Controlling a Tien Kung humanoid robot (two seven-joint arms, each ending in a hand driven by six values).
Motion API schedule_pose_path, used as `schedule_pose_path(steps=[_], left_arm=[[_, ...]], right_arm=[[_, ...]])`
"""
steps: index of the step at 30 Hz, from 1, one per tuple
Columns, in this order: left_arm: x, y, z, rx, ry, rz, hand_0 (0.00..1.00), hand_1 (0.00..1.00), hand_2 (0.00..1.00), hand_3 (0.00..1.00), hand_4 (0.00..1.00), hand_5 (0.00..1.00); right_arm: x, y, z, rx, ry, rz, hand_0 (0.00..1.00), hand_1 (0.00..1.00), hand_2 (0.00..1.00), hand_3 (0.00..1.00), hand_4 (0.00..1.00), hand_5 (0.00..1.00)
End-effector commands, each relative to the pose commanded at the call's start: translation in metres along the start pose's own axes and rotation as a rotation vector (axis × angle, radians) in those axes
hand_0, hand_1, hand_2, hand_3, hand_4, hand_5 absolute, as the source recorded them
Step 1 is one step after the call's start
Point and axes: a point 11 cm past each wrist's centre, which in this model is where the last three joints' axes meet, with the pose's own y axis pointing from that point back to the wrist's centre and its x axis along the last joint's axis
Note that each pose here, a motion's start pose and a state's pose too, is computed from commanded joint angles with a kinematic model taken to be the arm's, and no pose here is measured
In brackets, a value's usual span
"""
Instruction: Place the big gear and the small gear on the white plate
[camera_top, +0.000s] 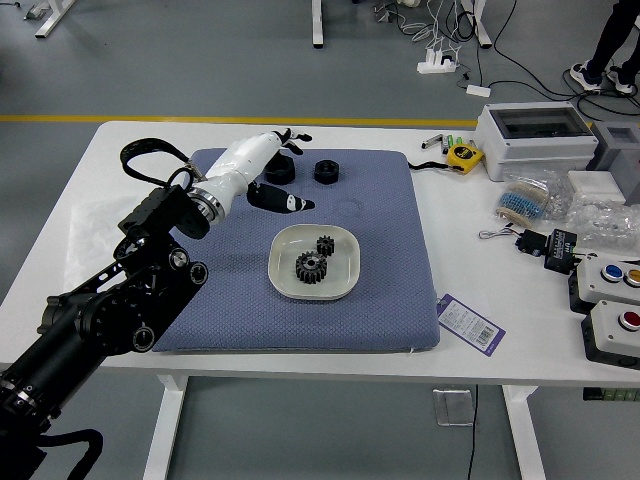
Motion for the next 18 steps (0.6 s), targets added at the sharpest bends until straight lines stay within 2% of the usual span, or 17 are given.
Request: schedule_pose_path(steps=[4,5,8,10,11,12,14,16,17,18], left_arm=[[0.013,0.011,-0.016,0.034,0.210,0.091,0.584,0.671,0.786,0.852,0.998,0.394],[0.014,0.016,-0.021,0.045,0.277,0.104,0.694,0.700,0.813,0.843,0.971,0.479],[0.017,0.023,-0.030,0.072,0.455,0.115,0.694,0.700,0.813,0.843,0.971,0.479],[0.014,0.030,-0.033,0.085,0.581,0.101,0.694,0.700,0.813,0.843,0.971,0.479],[0.014,0.034,-0.036,0.086,0.638,0.089,0.698,0.689,0.853,0.828,0.951,0.592],[0.014,0.036,-0.037,0.084,0.675,0.081,0.698,0.689,0.853,0.828,0.951,0.592],[0.012,0.046,-0.041,0.091,0.773,0.047,0.698,0.689,0.853,0.828,0.951,0.592],[0.010,0.054,-0.044,0.101,0.820,0.023,0.698,0.689,0.853,0.828,0.951,0.592],[0.010,0.055,-0.045,0.104,0.826,0.019,0.700,0.687,0.863,0.810,0.953,0.633],[0.010,0.060,-0.049,0.115,0.835,0.023,0.700,0.687,0.863,0.810,0.953,0.633]], right_arm=[[0.001,0.000,0.004,-0.006,0.000,0.001,0.655,0.644,0.728,0.572,0.790,0.719],[0.002,0.000,0.005,-0.009,0.003,0.002,0.655,0.645,0.727,0.572,0.789,0.716],[0.002,-0.001,0.008,-0.013,0.006,0.003,0.655,0.645,0.727,0.572,0.789,0.716],[0.002,-0.001,0.010,-0.017,0.010,0.003,0.655,0.645,0.727,0.572,0.789,0.716],[0.002,-0.001,0.010,-0.018,0.012,0.004,0.655,0.644,0.727,0.573,0.788,0.715],[0.002,-0.001,0.011,-0.018,0.013,0.004,0.655,0.644,0.727,0.573,0.788,0.715],[0.003,-0.001,0.012,-0.022,0.015,0.004,0.655,0.644,0.727,0.573,0.788,0.715],[0.003,-0.001,0.014,-0.024,0.016,0.005,0.655,0.644,0.727,0.573,0.788,0.715],[0.003,-0.001,0.014,-0.024,0.016,0.005,0.655,0.645,0.727,0.572,0.787,0.716],[0.003,-0.001,0.015,-0.025,0.016,0.005,0.655,0.645,0.727,0.572,0.787,0.716]])
